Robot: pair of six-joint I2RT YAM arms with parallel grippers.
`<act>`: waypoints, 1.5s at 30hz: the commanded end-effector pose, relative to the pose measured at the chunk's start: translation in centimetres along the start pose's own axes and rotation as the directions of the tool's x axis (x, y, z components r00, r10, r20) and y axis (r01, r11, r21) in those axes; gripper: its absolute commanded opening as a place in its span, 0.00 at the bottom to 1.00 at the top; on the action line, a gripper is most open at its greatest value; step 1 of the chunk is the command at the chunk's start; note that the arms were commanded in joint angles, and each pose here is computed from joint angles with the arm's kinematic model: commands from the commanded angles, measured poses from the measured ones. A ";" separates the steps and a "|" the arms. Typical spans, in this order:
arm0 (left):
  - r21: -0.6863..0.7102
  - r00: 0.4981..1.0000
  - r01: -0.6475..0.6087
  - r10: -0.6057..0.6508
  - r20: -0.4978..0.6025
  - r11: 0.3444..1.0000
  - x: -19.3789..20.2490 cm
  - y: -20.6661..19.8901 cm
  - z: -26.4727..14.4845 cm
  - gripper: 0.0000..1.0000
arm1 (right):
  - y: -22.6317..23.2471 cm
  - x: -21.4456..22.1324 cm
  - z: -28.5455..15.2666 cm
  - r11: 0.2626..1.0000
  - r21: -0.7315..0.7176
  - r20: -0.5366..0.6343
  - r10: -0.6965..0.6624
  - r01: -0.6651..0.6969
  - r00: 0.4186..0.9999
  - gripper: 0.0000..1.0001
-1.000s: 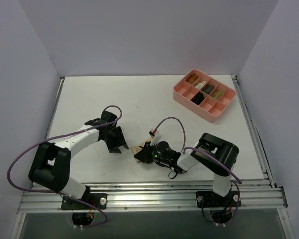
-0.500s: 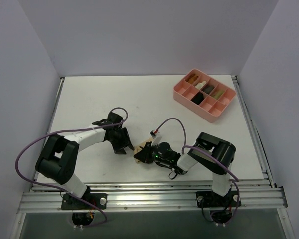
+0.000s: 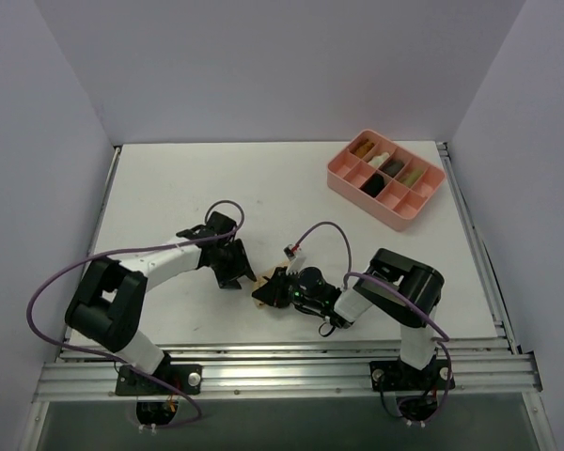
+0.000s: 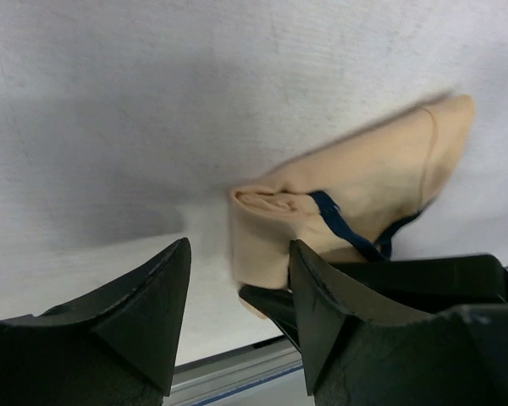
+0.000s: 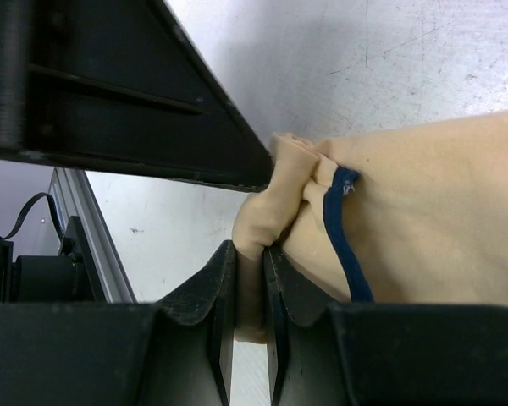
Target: Roll the underwear
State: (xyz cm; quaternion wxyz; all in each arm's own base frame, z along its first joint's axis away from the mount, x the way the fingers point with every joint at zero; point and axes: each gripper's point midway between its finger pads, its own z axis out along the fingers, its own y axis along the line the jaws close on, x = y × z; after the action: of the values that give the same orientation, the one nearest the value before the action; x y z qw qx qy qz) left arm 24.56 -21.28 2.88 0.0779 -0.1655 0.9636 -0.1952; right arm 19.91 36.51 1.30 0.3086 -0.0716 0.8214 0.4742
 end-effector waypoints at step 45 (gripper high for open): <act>-0.186 0.998 0.031 -0.040 -0.045 0.982 3.6 1.4 2.1 0.15 | -4.9 -1.7 -7.8 0.890 0.423 -0.284 -0.046 0.169 0.958 0.37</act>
State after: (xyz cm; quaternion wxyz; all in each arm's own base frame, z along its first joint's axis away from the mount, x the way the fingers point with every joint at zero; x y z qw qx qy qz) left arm 22.64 -24.67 1.82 0.0525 -0.1824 0.9650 -0.1808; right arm 20.70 30.58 2.24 0.2524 -0.1030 0.9094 0.3141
